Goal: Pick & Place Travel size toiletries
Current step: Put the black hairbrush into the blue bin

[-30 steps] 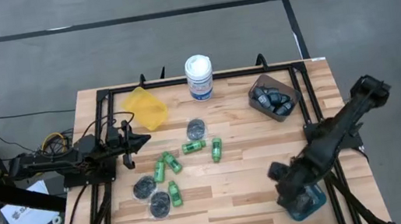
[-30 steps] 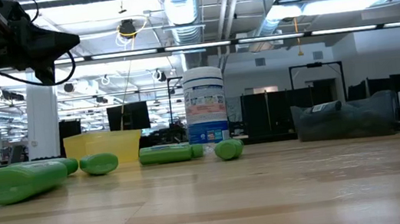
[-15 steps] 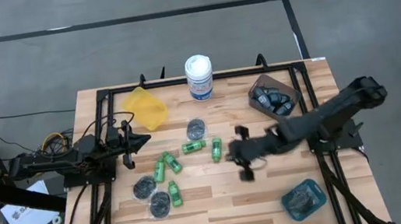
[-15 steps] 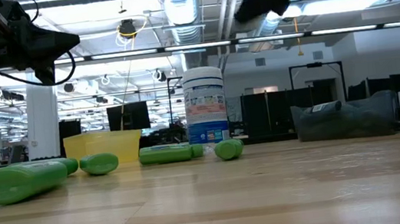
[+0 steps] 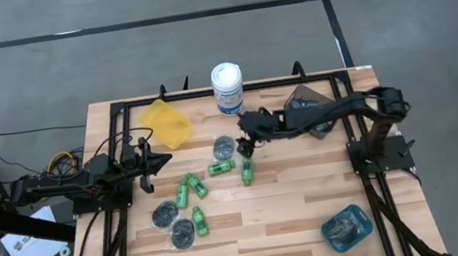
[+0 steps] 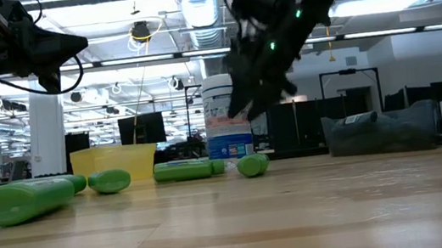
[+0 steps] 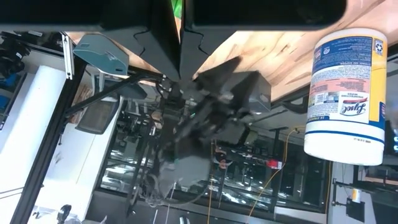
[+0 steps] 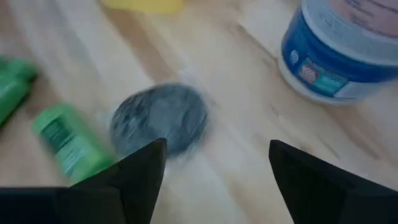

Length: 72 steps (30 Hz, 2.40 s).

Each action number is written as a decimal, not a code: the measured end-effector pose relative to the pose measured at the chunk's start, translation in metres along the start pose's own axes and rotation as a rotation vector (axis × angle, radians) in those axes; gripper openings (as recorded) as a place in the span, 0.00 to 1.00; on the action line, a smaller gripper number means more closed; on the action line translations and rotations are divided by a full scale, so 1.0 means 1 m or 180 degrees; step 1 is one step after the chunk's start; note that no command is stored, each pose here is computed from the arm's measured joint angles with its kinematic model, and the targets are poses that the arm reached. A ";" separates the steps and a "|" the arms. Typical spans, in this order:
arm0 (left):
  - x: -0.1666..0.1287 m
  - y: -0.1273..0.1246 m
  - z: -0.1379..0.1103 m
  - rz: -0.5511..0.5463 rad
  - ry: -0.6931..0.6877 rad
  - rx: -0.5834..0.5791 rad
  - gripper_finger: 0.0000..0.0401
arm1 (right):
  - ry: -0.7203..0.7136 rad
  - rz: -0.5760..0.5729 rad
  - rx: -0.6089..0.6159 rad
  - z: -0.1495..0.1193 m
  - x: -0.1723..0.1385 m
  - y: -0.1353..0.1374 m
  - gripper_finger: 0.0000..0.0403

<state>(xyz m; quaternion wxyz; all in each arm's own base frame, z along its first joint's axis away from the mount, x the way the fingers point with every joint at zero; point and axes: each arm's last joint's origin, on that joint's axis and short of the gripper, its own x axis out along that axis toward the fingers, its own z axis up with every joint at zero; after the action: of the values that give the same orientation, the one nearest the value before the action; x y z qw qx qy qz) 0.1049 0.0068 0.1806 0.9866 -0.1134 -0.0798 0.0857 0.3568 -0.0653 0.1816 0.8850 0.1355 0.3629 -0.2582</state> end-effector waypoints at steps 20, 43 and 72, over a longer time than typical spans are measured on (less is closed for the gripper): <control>0.004 0.000 -0.003 0.0032 0.0077 0.0014 0.00 | 0.0700 -0.0295 -0.0105 0.010 0.078 0.019 0.68; 0.007 0.001 -0.007 0.0062 0.0207 0.0038 0.00 | 0.0835 -0.0158 -0.0178 0.009 0.077 0.018 0.03; 0.007 0.000 -0.006 0.0058 0.0187 0.0034 0.00 | 0.1077 0.0265 -0.0750 0.013 -0.158 0.055 0.00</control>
<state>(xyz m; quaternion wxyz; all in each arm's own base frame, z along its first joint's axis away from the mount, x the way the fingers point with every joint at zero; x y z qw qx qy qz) 0.1124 0.0071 0.1754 0.9883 -0.1112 -0.0493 0.0917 0.2996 0.0319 0.3057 0.8311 0.0874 0.5281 -0.1508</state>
